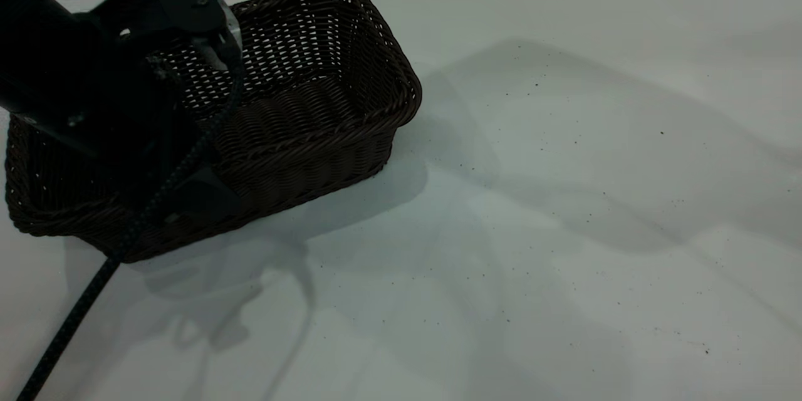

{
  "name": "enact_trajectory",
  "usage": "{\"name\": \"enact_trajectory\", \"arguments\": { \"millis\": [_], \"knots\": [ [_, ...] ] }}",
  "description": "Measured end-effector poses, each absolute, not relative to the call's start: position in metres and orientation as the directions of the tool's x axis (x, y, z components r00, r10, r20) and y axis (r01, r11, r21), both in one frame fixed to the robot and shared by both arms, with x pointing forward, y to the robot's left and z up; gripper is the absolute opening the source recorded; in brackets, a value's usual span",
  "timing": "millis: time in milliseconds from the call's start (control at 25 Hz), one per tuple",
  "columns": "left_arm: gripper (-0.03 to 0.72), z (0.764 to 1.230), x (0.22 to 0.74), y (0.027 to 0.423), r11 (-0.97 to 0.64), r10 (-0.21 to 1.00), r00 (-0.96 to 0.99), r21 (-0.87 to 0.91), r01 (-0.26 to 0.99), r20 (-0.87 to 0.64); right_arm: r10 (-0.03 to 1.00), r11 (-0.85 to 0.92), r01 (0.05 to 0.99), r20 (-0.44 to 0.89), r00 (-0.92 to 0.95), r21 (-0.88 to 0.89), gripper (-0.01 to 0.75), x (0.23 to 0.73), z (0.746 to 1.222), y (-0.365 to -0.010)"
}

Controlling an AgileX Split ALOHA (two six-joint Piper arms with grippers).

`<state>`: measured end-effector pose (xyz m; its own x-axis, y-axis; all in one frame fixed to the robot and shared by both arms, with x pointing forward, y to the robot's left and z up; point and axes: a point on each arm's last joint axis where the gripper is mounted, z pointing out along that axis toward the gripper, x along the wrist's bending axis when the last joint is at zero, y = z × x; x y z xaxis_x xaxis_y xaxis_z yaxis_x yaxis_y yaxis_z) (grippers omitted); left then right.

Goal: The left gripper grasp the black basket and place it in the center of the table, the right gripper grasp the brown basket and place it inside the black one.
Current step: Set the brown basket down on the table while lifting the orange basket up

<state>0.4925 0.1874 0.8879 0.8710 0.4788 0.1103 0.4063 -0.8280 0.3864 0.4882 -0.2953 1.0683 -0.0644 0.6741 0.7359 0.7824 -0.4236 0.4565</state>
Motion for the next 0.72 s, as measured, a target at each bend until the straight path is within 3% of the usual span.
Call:
{"name": "enact_trajectory", "arguments": {
  "millis": [160, 320, 520, 720],
  "knots": [
    [0.316, 0.888, 0.493, 0.186, -0.834, 0.46, 0.88, 0.395, 0.385, 0.115, 0.674, -0.423, 0.782, 0.735, -0.067, 0.459, 0.113, 0.488, 1.068, -0.295],
    [0.138, 0.889, 0.493, 0.185, -0.841, 0.436, 0.892, 0.409, 0.355, 0.122, 0.676, -0.421, 0.779, 0.733, -0.073, 0.465, 0.113, 0.488, 1.069, -0.295],
    [0.132, 0.889, 0.491, 0.181, -0.804, 0.477, 0.876, 0.437, 0.403, 0.068, 0.676, -0.418, 0.775, 0.732, -0.084, 0.475, 0.113, 0.489, 1.069, -0.295],
    [0.132, 0.889, 0.481, 0.175, -0.807, 0.426, 0.904, 0.437, 0.397, -0.035, 0.676, -0.413, 0.772, 0.731, -0.096, 0.483, 0.113, 0.489, 1.07, -0.295]
  ]
}}
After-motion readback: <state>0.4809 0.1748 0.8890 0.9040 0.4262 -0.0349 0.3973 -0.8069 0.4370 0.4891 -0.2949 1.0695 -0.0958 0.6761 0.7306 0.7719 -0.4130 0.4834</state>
